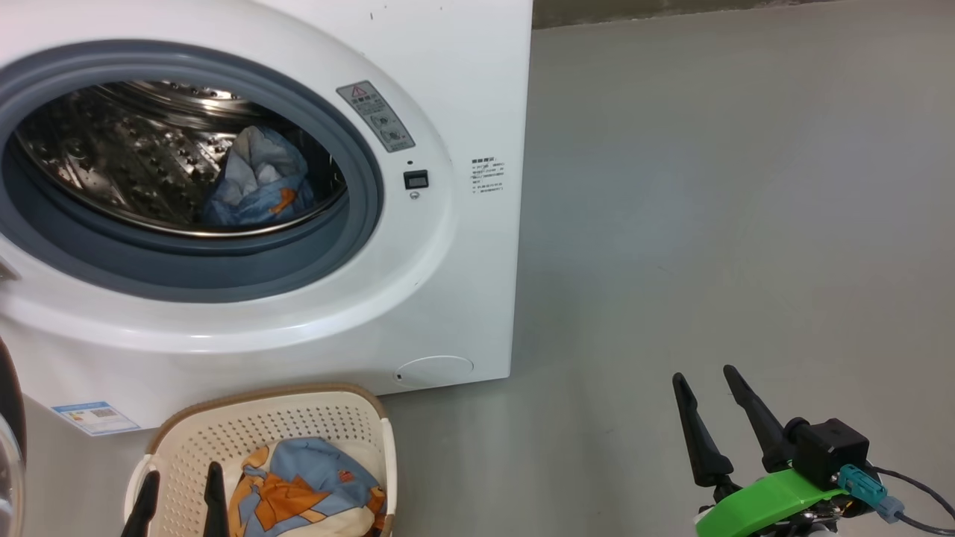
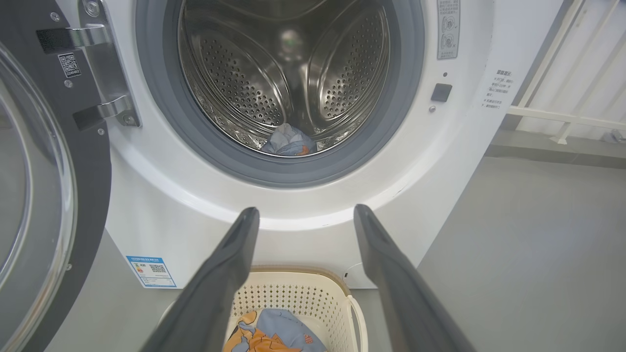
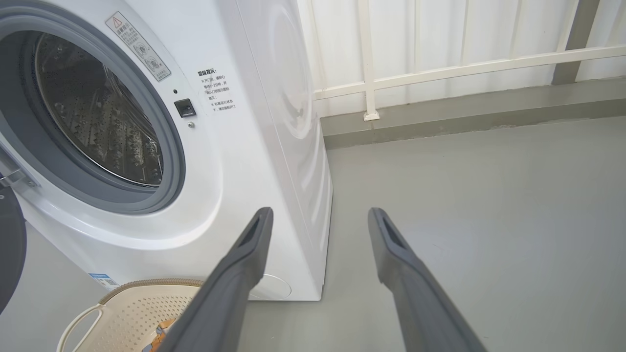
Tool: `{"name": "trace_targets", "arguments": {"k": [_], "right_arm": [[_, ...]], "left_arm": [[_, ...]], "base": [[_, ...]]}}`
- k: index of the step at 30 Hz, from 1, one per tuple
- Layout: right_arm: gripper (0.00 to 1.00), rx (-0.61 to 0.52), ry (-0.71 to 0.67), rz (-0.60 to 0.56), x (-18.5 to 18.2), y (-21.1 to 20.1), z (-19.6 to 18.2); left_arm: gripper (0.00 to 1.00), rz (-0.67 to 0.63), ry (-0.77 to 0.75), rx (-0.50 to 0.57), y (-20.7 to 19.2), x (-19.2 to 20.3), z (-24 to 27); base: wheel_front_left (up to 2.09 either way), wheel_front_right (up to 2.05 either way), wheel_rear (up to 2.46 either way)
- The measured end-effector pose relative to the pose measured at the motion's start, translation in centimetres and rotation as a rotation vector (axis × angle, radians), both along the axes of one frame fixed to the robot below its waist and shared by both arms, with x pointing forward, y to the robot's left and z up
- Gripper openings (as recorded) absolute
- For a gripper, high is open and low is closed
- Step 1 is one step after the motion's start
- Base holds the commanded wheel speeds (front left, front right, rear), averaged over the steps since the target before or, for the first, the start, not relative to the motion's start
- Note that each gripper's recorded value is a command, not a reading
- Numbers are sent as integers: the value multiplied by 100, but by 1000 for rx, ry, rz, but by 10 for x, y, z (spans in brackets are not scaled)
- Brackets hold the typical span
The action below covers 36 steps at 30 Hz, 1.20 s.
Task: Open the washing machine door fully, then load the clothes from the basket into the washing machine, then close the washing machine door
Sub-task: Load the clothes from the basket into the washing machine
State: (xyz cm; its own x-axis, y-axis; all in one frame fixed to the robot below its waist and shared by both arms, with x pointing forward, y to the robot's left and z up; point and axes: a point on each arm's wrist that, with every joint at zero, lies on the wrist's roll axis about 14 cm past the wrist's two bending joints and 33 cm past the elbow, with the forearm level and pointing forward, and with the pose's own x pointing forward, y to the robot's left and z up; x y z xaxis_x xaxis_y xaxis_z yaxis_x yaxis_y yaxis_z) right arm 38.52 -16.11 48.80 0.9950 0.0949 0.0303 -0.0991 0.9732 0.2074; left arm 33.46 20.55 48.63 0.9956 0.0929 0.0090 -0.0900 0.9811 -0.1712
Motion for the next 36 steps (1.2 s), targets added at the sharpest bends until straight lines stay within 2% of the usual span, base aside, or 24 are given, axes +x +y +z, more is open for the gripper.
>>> {"name": "trace_targets", "arguments": {"k": [10,19,36], "right_arm": [[100,0,9,5,2,2,-3],[100,0,51,-2,5,-1,-18],[100,-17,132,-22,44,-10,-57]], "left_arm": [[100,3,13,-6,1,1,-4],[100,-9,102,-41,-3,4,-33],[100,-109,272,-86,-30,73,-108]], "base": [[0,0,0],[0,0,0],[0,0,0]]}}
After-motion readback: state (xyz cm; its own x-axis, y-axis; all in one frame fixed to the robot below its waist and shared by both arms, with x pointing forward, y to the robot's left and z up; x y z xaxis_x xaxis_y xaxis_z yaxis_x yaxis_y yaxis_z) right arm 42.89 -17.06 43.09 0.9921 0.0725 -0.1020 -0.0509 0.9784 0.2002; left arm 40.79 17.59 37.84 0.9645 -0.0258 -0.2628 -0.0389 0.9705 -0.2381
